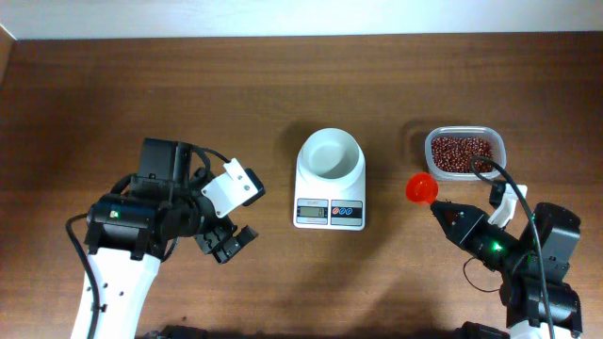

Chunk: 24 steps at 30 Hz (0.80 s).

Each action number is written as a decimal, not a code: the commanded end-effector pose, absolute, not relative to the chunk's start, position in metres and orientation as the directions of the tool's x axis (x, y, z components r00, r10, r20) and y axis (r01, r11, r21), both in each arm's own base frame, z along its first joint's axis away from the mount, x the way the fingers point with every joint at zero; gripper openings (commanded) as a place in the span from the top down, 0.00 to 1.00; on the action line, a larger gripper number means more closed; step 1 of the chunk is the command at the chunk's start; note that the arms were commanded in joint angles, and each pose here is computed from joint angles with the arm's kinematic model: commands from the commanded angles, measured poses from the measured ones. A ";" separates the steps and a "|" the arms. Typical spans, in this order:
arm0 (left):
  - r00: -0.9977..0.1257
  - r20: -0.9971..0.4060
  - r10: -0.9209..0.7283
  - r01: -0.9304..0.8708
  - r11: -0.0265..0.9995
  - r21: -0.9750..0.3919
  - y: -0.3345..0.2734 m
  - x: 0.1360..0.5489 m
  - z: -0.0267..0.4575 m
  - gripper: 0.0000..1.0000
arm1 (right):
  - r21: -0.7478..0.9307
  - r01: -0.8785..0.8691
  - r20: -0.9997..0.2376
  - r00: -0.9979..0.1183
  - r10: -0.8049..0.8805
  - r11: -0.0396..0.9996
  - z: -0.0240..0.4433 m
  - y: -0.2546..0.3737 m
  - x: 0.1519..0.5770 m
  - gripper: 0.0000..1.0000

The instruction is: Scoop and weigh 50g on scale

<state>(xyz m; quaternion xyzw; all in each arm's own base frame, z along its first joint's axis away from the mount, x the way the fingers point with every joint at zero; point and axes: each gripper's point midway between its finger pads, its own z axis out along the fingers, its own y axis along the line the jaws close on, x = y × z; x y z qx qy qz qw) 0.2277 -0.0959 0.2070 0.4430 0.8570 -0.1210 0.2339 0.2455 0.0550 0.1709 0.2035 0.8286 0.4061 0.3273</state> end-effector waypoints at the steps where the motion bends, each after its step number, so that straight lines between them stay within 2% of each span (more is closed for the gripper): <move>1: -0.457 -0.544 0.704 0.829 0.558 0.026 -0.099 0.230 0.220 0.01 | 0.806 0.037 -0.402 -0.698 0.592 0.591 0.182 0.055 0.247 0.96; 24: -0.437 -0.578 0.689 0.840 0.543 0.013 -0.106 0.232 0.224 0.01 | 0.806 0.037 -0.402 -0.698 0.593 0.590 0.182 0.055 0.247 0.96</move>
